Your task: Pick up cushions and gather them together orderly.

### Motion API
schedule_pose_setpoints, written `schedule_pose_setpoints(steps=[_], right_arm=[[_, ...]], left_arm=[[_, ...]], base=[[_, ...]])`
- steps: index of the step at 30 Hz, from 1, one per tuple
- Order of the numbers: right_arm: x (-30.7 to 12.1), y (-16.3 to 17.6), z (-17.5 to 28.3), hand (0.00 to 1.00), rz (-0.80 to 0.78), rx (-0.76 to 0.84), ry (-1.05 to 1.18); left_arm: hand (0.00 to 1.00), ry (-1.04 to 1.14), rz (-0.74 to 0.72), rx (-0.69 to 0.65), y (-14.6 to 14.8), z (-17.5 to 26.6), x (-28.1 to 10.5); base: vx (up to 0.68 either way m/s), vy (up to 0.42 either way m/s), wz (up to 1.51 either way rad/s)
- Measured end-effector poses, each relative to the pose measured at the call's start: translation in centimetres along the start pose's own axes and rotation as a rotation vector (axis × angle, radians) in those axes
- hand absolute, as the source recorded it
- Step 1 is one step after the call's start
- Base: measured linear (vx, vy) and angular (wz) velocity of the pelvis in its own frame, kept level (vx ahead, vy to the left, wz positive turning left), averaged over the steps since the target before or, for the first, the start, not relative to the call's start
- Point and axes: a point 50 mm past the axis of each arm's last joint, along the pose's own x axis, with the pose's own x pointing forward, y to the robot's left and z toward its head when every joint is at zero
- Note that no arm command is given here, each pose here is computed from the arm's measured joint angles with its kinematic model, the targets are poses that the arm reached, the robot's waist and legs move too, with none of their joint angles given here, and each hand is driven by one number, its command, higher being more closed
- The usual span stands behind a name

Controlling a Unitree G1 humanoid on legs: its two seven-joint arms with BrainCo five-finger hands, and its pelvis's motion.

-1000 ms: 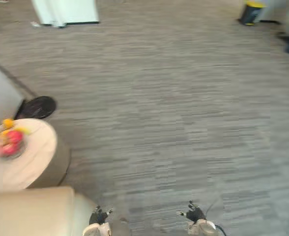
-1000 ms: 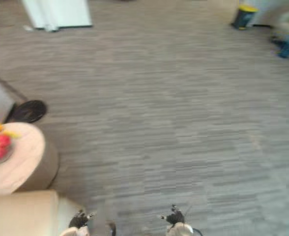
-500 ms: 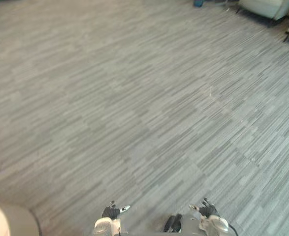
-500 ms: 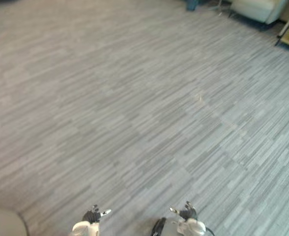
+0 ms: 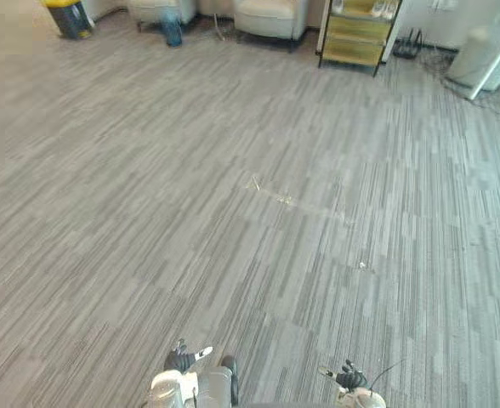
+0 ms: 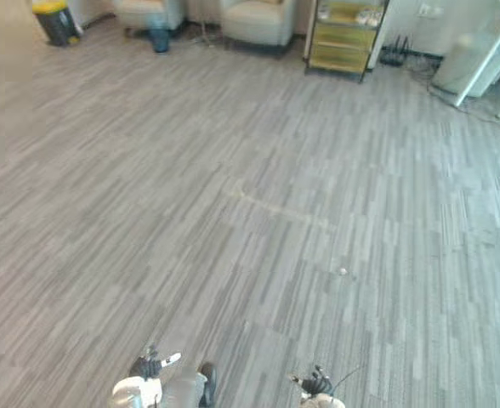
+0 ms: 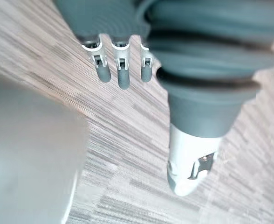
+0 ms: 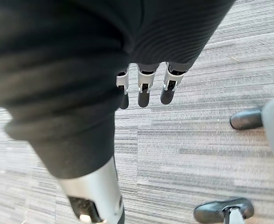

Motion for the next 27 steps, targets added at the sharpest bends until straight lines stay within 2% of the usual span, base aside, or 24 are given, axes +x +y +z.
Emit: schedule_pose_setpoints(steps=[2,7,12,14,18,22,27], right_arm=[[0.1,0.1,0.6,0.00,0.014,-0.014,-0.028],[0.3,-0.8,1.7,0.00,0.012,-0.035,-0.060],[0.2,-1.8,1.2,0.00,-0.012,-0.038,-0.041],[0.3,-3.4,1.6,0.00,-0.053,-0.040,-0.044],[0.3,-3.5,1.8,0.00,-0.042,-0.083,-0.046],[0.4,-3.2,1.5,0.00,-0.041,-0.083,-0.019],[0.5,-3.5,1.9,0.00,-0.064,-0.031,-0.032]], left_arm=[[0.00,0.031,0.002,-0.015,-0.1,-1.1,-0.4],[0.00,0.061,-0.037,0.055,-0.9,-1.2,-0.2],[0.00,0.079,-0.037,0.113,-0.1,-1.9,-0.5],[0.00,0.110,-0.035,0.070,-0.7,-2.7,-0.7],[0.00,0.117,-0.024,-0.021,-1.4,-3.2,-0.9],[0.00,0.058,-0.021,0.002,-0.7,-1.9,-0.6],[0.00,0.036,-0.044,0.033,-1.3,-1.3,-0.4]], base=[[0.41,0.160,-0.86],[0.43,0.042,-0.31],[0.50,-0.192,0.36],[0.52,-0.255,-0.01],[0.49,-0.218,-0.28],[0.52,-0.124,-0.32],[0.41,0.069,-0.24]])
